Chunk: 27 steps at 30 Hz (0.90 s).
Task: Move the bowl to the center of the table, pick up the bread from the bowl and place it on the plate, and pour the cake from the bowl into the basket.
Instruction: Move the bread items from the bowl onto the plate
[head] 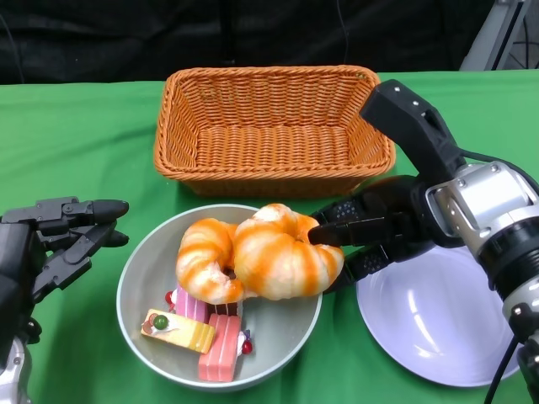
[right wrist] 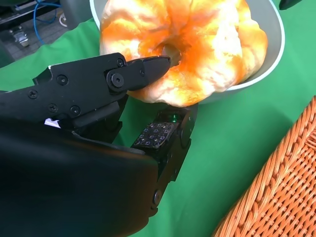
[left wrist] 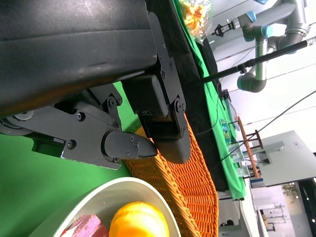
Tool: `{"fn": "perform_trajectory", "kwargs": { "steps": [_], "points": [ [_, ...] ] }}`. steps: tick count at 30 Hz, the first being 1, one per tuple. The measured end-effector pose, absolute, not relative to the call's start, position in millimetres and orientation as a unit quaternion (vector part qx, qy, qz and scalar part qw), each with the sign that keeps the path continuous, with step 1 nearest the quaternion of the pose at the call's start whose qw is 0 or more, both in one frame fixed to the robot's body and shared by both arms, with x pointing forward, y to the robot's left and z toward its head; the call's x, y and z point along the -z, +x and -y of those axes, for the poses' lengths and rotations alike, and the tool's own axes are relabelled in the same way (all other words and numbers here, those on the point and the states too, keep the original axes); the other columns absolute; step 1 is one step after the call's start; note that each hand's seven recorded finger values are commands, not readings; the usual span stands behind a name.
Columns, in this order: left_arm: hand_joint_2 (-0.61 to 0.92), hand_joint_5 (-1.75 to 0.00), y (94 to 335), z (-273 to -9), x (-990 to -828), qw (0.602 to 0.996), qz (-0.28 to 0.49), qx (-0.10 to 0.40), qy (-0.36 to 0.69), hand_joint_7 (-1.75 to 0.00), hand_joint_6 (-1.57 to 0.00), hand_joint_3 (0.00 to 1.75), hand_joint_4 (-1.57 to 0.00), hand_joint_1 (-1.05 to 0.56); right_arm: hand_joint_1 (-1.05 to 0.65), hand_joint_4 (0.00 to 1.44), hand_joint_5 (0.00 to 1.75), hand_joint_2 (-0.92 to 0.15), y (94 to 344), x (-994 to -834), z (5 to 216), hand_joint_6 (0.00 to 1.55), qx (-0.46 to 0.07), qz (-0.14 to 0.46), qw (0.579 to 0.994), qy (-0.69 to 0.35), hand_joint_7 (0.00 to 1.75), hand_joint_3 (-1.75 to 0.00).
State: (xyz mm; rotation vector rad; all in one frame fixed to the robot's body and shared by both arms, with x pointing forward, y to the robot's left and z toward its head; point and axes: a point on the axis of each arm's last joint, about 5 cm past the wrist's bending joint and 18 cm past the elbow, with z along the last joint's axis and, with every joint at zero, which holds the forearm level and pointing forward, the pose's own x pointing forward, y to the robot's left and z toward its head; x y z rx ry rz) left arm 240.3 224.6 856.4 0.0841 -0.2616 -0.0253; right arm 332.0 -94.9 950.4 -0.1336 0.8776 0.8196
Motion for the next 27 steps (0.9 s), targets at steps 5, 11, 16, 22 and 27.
{"fn": "perform_trajectory", "kwargs": {
  "steps": [5, 11, 16, 22, 27],
  "points": [
    [0.92, -0.75, 241.0, -224.4, -857.0, 0.99, 0.131, 0.013, 0.042, -0.01, -1.27, 0.24, -1.01, -0.13, -0.19, 0.85, 0.95, -0.92, 331.7, -950.2, 95.9, 0.98, -0.377, -0.418, 0.825, -0.052, 0.17, -0.09],
    [0.92, -0.75, 241.2, -224.0, -857.1, 0.99, 0.131, 0.012, 0.043, -0.01, -1.27, 0.24, -1.0, -0.13, -0.21, 0.78, 1.03, -0.92, 331.3, -951.9, 97.2, 0.95, -0.372, -0.406, 0.834, -0.035, 0.16, -0.09],
    [0.92, -0.76, 241.2, -223.8, -857.0, 0.99, 0.131, 0.013, 0.043, -0.01, -1.28, 0.24, -1.0, -0.13, -0.22, 0.75, 1.12, -0.92, 329.8, -950.8, 98.0, 0.94, -0.368, -0.403, 0.837, -0.03, 0.18, -0.08],
    [0.92, -0.76, 241.1, -224.6, -857.2, 0.99, 0.131, 0.012, 0.044, -0.01, -1.28, 0.24, -1.01, -0.14, -0.21, 0.73, 1.19, -0.92, 327.9, -949.2, 100.6, 0.92, -0.363, -0.4, 0.841, -0.015, 0.18, -0.09],
    [0.92, -0.76, 241.0, -225.0, -857.0, 0.99, 0.13, 0.012, 0.044, -0.01, -1.27, 0.25, -1.0, -0.13, -0.21, 0.71, 1.21, -0.92, 327.4, -949.6, 101.8, 0.89, -0.364, -0.396, 0.843, -0.012, 0.17, -0.09]
  ]
}}
